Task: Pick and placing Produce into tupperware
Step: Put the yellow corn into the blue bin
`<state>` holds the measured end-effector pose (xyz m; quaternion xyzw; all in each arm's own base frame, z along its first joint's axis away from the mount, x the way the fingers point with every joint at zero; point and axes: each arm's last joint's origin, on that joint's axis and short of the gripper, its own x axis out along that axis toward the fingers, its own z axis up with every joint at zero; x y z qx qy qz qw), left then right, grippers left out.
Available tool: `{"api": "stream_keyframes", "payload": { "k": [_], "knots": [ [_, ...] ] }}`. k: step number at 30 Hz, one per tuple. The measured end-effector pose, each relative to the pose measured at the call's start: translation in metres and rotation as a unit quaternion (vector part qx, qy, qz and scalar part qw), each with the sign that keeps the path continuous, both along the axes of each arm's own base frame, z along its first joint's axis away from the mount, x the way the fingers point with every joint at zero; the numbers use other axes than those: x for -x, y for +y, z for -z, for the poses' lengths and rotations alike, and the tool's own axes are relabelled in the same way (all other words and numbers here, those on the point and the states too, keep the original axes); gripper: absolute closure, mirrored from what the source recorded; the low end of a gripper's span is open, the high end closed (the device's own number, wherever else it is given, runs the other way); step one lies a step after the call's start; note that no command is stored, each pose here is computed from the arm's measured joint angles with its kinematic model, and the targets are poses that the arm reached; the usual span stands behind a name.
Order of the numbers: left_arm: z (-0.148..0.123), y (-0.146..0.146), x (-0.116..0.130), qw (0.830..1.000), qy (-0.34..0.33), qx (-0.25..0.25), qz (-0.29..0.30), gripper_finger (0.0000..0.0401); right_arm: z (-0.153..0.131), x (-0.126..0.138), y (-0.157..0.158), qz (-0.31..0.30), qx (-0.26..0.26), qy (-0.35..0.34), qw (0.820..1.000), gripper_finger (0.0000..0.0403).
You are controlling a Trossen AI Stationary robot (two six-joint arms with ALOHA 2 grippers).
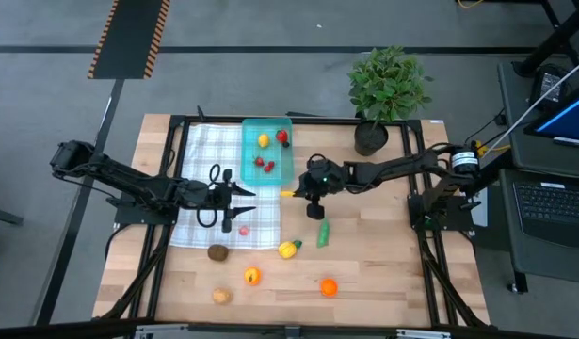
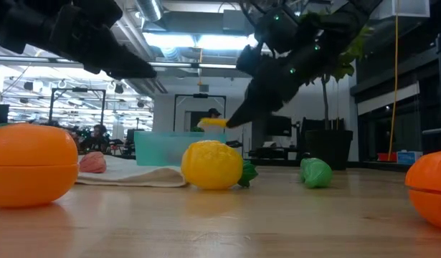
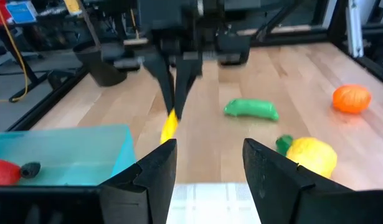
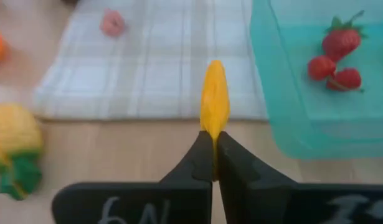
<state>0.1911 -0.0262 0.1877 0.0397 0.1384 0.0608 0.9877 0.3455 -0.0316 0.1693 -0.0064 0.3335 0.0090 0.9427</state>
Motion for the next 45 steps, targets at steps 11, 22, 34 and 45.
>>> {"api": "stream_keyframes", "payload": {
  "k": [11,22,34,45],
  "knots": [
    [0.002,0.001,0.001,1.000,0.013,0.000,-0.004,0.0225,-0.026,-0.003,-0.006,-0.113,-0.068,-0.107,0.986,0.0395],
    [0.002,0.001,0.001,1.000,0.013,-0.002,-0.004,0.0225,-0.029,-0.004,-0.011,-0.123,-0.061,-0.129,0.982,0.0395],
    [0.002,0.001,0.001,1.000,0.013,-0.002,-0.003,0.0225,-0.034,-0.004,-0.028,-0.103,-0.038,-0.154,0.982,0.0395],
    [0.002,0.009,0.000,1.000,0.012,-0.002,-0.023,0.0225,-0.027,-0.008,-0.045,0.012,0.046,-0.158,0.986,0.0395]
  ]
}}
